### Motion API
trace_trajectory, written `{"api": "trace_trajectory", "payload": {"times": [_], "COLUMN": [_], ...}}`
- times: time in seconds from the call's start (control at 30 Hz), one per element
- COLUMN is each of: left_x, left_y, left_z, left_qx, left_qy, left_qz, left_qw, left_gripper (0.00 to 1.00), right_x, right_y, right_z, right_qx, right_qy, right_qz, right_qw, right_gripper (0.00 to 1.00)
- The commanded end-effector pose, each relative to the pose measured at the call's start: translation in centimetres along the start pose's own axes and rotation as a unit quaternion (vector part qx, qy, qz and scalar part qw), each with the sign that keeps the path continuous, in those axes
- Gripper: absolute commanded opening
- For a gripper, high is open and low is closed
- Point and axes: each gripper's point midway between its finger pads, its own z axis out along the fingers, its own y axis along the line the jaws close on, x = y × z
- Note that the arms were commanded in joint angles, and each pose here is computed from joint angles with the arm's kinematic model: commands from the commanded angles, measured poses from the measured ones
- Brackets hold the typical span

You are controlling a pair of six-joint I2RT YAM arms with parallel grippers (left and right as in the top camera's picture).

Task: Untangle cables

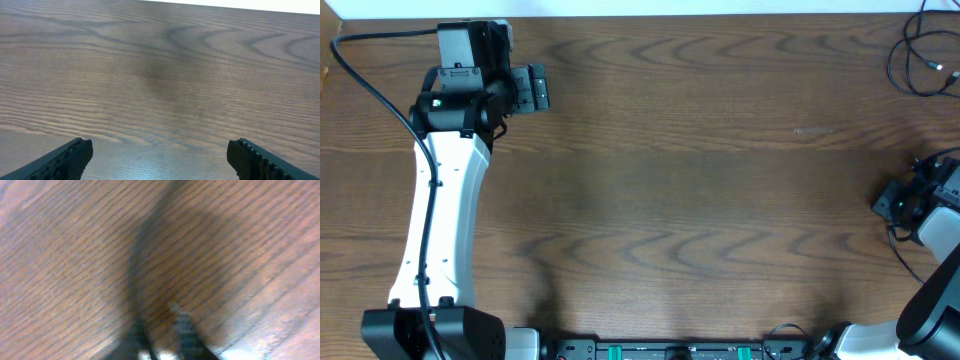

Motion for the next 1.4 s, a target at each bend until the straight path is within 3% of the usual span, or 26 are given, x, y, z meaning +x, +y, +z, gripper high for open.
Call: {"api": "trace_trajectory", "payload": {"times": [0.0, 0.47, 0.6, 0.83, 1.07, 1.37], "left_x": [-0.1, -0.1, -0.1, -0.1, -0.1, -0.1], "left_y": [0.3, 0.3, 0.3, 0.3, 0.3, 0.3], "left_z": [-0.1, -0.1, -0.1, -0.1, -0.1, -0.1], "left_qx": [-0.004, -0.004, -0.004, -0.004, -0.004, -0.004], "left_qy": [-0.002, -0.002, -0.002, -0.002, -0.002, -0.002], "left_qz": [-0.009, -0.009, -0.009, -0.009, -0.009, -0.009], "left_qw": [1.0, 1.0, 1.0, 1.0, 1.0, 1.0], "left_gripper": [0.92, 0.92, 0.92, 0.92, 0.92, 0.92], "right_x": [0.3, -4.4, -5.8, -5.9, -5.2, -2.6], "right_y": [-0.3, -0.2, -2.7, -6.4, -11.7, -19.1], "right_z": [0.2, -4.4, -6.6, -7.9, -10.4, -12.8], "right_qx": [0.011, 0.008, 0.066, 0.17, 0.284, 0.332], "right_qy": [0.001, -0.098, -0.141, -0.161, -0.201, -0.226], "right_qz": [0.003, 0.051, 0.106, 0.131, 0.241, 0.394], "right_qw": [1.0, 0.994, 0.982, 0.963, 0.906, 0.826], "right_gripper": [0.01, 0.01, 0.01, 0.01, 0.01, 0.01]}}
